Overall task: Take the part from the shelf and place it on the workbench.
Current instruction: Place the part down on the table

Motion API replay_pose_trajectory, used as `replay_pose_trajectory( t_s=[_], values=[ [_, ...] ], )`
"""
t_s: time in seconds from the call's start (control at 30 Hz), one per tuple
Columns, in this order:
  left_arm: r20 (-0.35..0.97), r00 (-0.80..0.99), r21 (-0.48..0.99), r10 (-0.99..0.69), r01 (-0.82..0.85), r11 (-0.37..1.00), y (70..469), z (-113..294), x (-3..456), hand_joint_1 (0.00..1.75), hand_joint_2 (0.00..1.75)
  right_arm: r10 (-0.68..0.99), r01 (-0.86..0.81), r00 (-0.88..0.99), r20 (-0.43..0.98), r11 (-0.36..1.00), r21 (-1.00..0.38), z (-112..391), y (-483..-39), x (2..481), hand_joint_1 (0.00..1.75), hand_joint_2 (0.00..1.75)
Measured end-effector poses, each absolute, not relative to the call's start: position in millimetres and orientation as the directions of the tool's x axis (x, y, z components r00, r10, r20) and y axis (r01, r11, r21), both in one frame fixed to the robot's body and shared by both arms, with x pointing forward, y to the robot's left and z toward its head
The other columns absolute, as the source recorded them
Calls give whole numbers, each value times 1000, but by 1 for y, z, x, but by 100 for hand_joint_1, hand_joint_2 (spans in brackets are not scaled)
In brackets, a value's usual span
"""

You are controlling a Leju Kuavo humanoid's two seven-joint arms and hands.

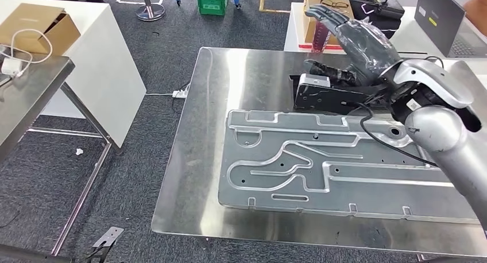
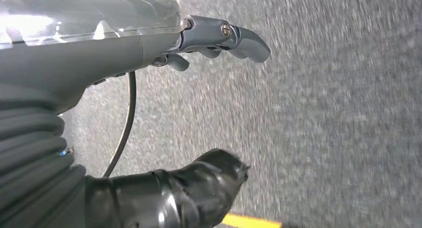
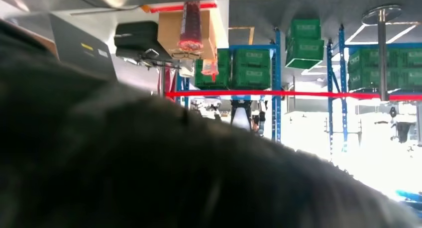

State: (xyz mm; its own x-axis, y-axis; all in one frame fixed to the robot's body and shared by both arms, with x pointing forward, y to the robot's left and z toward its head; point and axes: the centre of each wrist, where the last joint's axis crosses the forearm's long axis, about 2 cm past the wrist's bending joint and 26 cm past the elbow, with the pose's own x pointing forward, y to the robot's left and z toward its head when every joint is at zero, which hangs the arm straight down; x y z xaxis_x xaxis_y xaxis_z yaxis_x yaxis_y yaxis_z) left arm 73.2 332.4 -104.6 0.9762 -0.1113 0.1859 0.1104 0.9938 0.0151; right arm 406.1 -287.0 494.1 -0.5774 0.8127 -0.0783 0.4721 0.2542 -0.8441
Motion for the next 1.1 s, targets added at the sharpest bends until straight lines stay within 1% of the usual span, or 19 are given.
replay_pose_trajectory(
  t_s=[0.17, 0.37, 0.53, 0.7, 0.8, 0.93, 1.1],
  values=[
    [154, 980, 20, -127, 126, 992, 329, -106, 64, 0, 175, 790, 406, -611, -45, 264, -875, 452, -287, 404, 0, 0],
    [144, 979, 37, -145, 141, 989, 328, -107, 59, 0, 175, 761, 288, -648, 24, 274, -918, 392, -291, 395, 0, 0],
    [148, 978, 39, -150, 146, 989, 324, -107, 59, 0, 175, 752, 255, -657, 46, 280, -926, 368, -298, 384, 0, 0],
    [151, 977, 40, -150, 146, 989, 322, -106, 59, 0, 175, 761, 246, -646, 53, 274, -930, 361, -305, 381, 0, 0],
    [152, 977, 39, -147, 143, 989, 322, -106, 59, 0, 175, 754, 214, -652, 78, 282, -935, 350, -307, 378, 0, 0],
    [153, 978, 21, -141, 140, 990, 315, -107, 56, 0, 175, 726, 135, -674, 134, 300, -944, 320, -310, 366, 0, 0],
    [139, 982, 1, -131, 133, 991, 312, -108, 46, 0, 175, 712, 6, -664, 229, 311, -951, 266, -314, 343, 0, 0]
  ],
)
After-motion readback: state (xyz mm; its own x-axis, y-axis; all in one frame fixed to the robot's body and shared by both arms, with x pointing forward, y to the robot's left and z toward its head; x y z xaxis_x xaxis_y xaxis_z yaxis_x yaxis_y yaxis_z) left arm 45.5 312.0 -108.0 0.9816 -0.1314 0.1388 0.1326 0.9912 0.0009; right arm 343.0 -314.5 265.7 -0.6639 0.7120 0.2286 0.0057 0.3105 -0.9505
